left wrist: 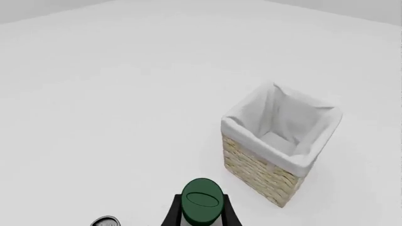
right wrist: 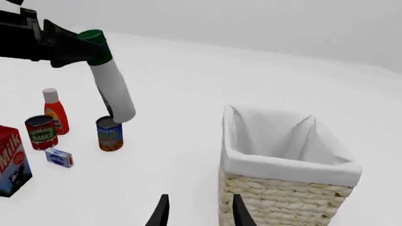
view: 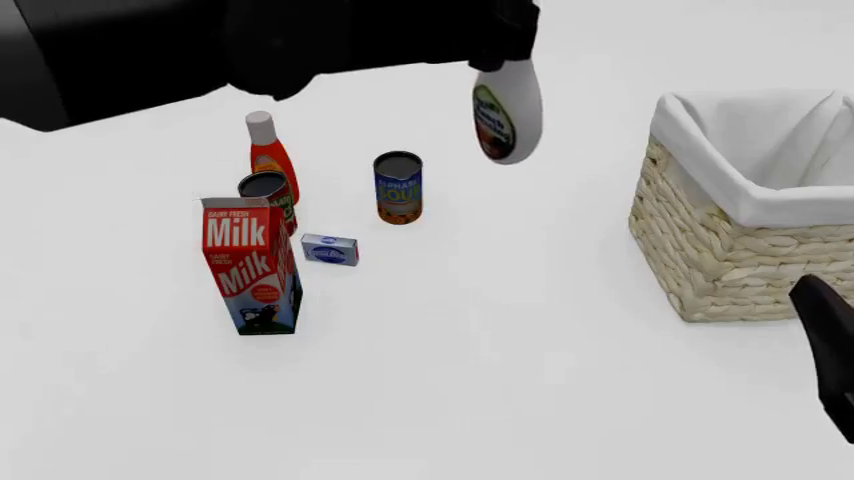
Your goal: Pick the salad dressing and place it in the basket.
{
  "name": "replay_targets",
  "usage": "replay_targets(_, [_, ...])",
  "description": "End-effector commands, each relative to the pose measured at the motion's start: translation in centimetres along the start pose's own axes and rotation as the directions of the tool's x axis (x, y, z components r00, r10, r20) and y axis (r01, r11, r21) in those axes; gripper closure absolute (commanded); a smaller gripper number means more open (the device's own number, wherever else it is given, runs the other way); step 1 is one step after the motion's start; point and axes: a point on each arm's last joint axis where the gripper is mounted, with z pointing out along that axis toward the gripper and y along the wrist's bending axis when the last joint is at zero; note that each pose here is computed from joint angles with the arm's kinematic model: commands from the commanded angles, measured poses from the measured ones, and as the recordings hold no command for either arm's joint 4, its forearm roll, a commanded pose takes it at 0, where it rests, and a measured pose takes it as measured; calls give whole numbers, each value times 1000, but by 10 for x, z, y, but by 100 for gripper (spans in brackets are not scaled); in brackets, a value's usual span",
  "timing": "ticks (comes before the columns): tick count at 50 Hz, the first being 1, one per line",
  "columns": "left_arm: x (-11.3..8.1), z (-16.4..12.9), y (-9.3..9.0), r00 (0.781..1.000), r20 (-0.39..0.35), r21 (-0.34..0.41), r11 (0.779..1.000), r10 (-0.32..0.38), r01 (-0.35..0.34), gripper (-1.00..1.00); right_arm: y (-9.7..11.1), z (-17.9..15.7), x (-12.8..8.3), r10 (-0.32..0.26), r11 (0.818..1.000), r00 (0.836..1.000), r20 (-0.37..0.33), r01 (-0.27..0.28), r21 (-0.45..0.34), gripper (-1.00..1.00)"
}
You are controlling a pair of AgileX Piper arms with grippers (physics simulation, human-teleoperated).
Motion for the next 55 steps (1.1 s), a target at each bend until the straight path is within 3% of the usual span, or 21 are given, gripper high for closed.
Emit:
replay_targets(1, [-2, -3, -4, 1000, 13, 10, 1000, 1, -1, 100, 3, 7, -22, -90, 991, 996, -15, 88, -96, -100])
replay_targets(5, [1, -2, -4, 1000, 9, 12, 1000, -1, 1, 100, 4, 14, -31, -125, 985, 992, -22, 122, -122, -100])
replay_targets(9, [2, -1, -5, 1000, 7, 14, 1000, 1, -1, 100, 5, 20, -41, -111, 984, 993, -30, 106, -147, -100])
replay_targets(20, [1, -3, -10, 1000, 6, 27, 1000, 5, -5, 100, 12, 51, -64, -145, 969, 988, -57, 130, -209, -100])
replay_targets(30, [3, -3, -10, 1000, 2, 26, 1000, 8, -8, 100, 22, 71, -81, -150, 954, 988, -36, 135, -268, -100])
replay_targets(37, [-1, -5, -10, 1000, 6, 27, 1000, 7, -7, 100, 28, 81, -86, -147, 946, 989, -30, 132, -295, -100])
replay_targets(55, [-5, -10, -15, 1000, 9, 41, 999, 9, -9, 100, 39, 100, -94, -181, 930, 982, 58, 190, -314, -100])
